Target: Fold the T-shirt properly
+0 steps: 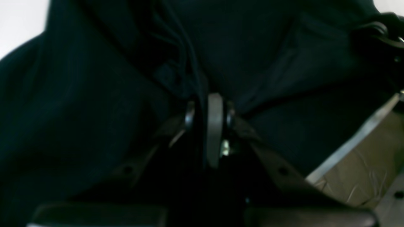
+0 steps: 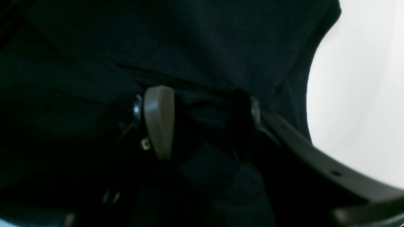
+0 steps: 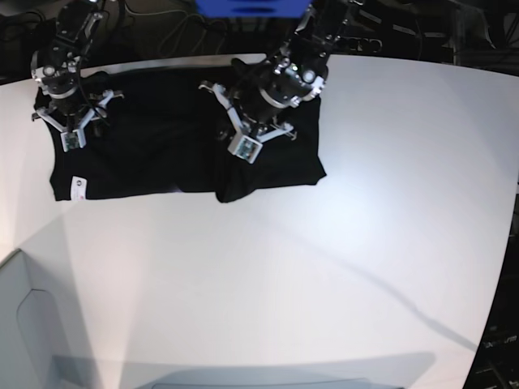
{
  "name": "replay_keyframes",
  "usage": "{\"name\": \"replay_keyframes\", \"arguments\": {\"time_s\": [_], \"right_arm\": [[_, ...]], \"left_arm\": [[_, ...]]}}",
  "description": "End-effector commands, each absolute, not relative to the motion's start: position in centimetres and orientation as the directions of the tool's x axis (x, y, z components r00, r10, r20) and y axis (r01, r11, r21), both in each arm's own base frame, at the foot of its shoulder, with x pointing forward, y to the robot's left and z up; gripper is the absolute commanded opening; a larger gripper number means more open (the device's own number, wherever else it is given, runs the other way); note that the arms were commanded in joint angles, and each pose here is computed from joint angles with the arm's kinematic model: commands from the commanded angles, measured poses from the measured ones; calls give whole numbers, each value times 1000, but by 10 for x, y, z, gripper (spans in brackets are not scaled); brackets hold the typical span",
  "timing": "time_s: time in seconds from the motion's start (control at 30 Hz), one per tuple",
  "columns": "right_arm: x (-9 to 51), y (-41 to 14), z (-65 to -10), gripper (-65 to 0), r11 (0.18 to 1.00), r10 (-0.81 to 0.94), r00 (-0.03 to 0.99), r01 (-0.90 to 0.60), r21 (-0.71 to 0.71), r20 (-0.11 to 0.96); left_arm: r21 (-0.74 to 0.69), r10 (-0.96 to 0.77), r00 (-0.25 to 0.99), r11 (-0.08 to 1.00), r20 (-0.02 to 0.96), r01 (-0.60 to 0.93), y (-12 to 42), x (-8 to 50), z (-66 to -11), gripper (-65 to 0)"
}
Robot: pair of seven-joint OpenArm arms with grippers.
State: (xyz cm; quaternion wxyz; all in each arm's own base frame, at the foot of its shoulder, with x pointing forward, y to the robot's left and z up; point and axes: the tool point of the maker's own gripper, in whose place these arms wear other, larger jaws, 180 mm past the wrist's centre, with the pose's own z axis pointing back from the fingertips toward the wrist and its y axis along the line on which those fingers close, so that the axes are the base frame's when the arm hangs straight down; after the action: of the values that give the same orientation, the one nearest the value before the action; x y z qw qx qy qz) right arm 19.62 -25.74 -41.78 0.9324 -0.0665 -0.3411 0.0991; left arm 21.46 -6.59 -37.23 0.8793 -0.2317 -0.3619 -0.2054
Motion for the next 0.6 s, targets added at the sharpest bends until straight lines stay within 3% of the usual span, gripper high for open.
{"name": "replay_keyframes", "arguments": {"time_s": [0.0,0.13,0.37,0.57], "right_arm": [[190,-261,-421,-345,966,249,770,-154,-208,587],[191,-262,-421,-346,965,252,769,-155,-211,588],[192,-263,-420,-346,965,252,768,-154,-213,588],[193,-262,-420,-346,965,253,767,-155,-213,590]], "left_arm": [[-256,-188,613,786,767,563,-75,220,-360,-650],[-230,-256,562,723,786,651,-99,215,-355,-650],[-234,-285,575,710,767,664,-107,218,-369,-650],[-196,-346,495,627,797,754,-135,209,-357,-650]]}}
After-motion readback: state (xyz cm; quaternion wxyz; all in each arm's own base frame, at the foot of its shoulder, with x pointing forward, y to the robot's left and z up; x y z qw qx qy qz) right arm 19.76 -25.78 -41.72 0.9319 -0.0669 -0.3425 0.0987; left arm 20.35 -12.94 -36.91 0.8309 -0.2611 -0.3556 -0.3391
